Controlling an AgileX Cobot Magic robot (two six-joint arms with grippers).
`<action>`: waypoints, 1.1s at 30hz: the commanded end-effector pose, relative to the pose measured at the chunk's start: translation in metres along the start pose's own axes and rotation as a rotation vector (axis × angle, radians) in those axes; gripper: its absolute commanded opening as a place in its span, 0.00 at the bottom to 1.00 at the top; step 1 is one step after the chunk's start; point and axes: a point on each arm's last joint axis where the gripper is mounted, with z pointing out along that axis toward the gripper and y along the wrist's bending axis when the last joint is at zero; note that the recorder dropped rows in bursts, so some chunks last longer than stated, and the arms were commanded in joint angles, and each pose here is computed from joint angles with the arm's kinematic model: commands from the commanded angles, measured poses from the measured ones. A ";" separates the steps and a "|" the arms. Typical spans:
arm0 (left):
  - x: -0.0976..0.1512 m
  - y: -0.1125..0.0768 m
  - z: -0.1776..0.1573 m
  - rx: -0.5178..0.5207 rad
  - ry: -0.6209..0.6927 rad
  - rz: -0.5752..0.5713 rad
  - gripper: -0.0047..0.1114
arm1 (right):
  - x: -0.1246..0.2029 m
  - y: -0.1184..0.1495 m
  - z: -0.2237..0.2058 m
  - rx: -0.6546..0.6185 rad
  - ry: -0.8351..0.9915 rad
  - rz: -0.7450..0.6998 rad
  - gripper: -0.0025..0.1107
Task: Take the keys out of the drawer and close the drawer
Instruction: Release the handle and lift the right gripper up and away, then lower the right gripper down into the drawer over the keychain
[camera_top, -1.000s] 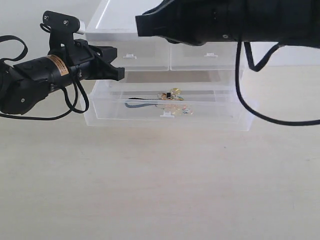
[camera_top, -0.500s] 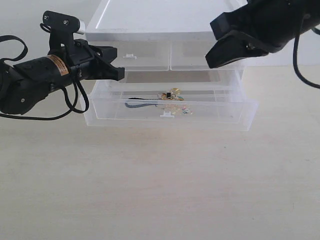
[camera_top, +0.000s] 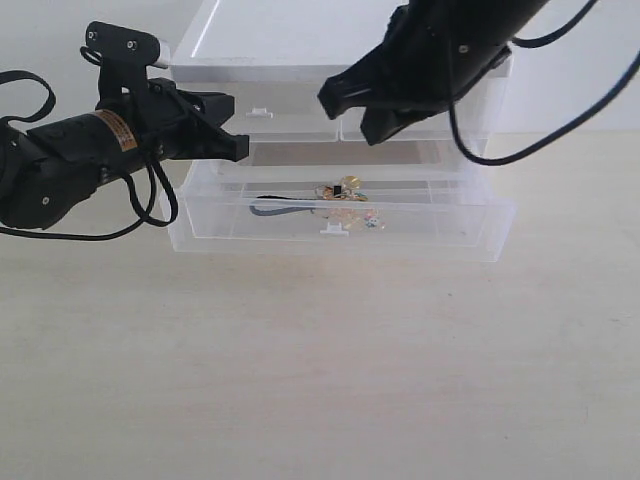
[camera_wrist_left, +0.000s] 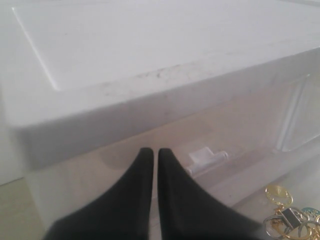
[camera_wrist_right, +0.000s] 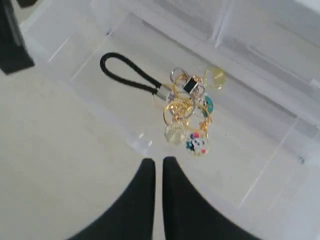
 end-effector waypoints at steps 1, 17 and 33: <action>-0.002 0.001 0.001 -0.012 -0.014 -0.017 0.08 | -0.015 0.006 0.021 0.076 -0.133 0.134 0.02; -0.002 0.001 0.001 -0.012 -0.014 -0.017 0.08 | -0.010 0.017 0.058 0.211 -0.092 0.215 0.02; -0.002 0.001 0.001 -0.012 -0.014 -0.017 0.08 | -0.003 0.014 0.076 0.239 -0.025 0.250 0.02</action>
